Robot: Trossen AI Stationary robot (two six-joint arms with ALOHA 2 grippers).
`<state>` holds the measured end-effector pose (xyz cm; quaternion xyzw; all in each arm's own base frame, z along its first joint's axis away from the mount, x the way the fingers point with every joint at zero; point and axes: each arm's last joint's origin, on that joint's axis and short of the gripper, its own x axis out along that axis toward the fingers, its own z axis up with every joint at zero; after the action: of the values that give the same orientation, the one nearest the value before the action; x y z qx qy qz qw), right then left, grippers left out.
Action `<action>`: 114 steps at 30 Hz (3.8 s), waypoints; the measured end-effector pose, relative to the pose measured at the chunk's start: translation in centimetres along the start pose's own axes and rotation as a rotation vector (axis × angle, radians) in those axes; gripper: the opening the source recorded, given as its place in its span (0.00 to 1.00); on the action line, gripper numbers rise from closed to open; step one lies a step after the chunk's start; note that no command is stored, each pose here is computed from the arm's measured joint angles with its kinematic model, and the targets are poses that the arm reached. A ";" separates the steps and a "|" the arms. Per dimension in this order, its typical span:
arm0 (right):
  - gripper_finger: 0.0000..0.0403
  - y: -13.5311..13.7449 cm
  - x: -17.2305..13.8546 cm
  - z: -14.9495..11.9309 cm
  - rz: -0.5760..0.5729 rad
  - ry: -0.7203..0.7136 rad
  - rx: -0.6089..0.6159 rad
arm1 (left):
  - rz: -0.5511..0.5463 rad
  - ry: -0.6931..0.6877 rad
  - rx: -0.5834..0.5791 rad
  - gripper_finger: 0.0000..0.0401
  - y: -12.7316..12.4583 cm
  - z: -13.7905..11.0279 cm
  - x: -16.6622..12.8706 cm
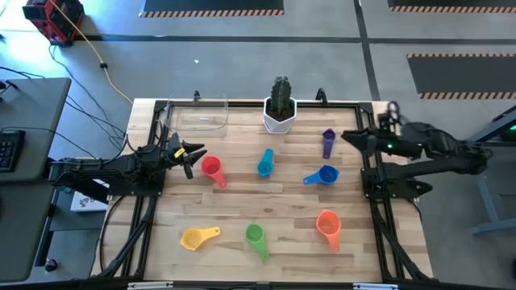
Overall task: Nest measuring cups in basket
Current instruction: Move the orange measuring cup to the middle of the table
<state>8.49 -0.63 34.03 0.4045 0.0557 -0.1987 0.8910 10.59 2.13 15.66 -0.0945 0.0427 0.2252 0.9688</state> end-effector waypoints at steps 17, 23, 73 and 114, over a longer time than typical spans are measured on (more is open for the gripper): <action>0.60 2.7 8.7 -5.8 -0.394 0.690 0.028 | -0.001 0.000 -0.254 0.29 0.0 0.0 0.0; 0.60 3.7 9.2 -8.9 -0.431 0.825 0.009 | 0.000 0.000 -0.252 0.29 0.0 0.0 0.0; 0.25 2.8 10.2 -24.5 -0.975 0.922 -0.101 | 0.000 0.000 -0.251 0.29 0.0 0.0 0.0; 0.00 6.2 23.5 -11.4 -0.470 0.648 -0.336 | 0.015 -0.005 -0.252 0.29 0.0 0.0 0.0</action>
<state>33.17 4.28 24.68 0.2715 0.4545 -0.2470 0.8116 10.57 2.17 15.65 -0.2147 0.0124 0.2361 0.9476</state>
